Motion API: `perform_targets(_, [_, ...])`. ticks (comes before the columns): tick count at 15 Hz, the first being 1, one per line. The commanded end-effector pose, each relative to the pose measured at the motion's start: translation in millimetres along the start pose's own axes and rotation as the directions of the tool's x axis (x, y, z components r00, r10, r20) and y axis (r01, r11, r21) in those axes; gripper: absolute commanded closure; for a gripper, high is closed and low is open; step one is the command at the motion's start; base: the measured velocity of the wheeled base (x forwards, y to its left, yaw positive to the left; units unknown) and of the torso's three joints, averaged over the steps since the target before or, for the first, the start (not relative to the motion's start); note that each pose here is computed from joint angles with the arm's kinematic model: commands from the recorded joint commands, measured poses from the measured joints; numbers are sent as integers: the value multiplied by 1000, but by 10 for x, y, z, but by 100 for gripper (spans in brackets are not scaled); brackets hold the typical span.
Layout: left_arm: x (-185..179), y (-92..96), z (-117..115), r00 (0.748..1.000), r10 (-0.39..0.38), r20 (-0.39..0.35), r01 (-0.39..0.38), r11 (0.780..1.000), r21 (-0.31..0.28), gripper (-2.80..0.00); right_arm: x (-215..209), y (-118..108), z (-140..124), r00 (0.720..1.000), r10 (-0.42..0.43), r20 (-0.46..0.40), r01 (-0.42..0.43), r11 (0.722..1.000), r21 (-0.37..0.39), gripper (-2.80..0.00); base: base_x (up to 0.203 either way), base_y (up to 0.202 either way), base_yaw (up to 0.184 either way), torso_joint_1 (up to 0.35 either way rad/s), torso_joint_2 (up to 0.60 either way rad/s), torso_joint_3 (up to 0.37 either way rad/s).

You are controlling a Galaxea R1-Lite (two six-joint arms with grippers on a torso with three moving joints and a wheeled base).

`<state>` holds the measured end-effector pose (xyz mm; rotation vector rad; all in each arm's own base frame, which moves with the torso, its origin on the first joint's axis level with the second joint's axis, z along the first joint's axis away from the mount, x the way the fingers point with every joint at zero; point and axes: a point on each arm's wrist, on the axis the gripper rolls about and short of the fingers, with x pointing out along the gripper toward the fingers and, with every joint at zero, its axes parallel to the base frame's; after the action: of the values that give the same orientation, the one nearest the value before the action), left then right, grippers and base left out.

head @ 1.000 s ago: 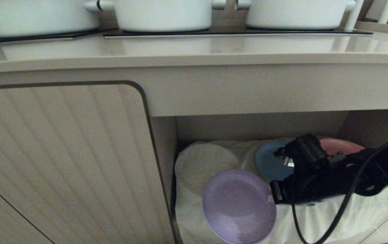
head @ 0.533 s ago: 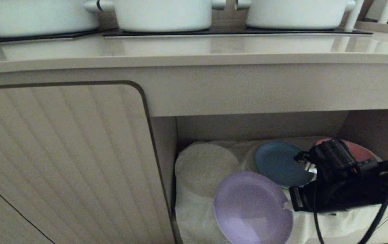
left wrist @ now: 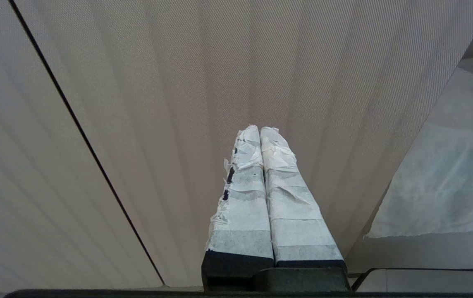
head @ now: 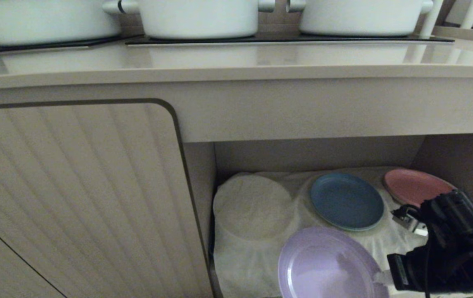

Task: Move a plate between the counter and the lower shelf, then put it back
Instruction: Put the plate

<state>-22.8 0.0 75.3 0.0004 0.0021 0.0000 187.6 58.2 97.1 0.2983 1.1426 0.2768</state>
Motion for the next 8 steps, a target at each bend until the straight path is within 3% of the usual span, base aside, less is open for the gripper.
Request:
perform_targets(1, [0,0,0,1000,0,1,0,1000,0,0,-110,-18,-134,1000,9,20,-9,1000,-4,0,0,0,0,0,0,0])
perform_targets(8, [0,0,0,1000,0,1,0,1000,0,0,-240,-150,-587,1000,1,-3,-1,999,-36,0,0,0,0,0,0,0])
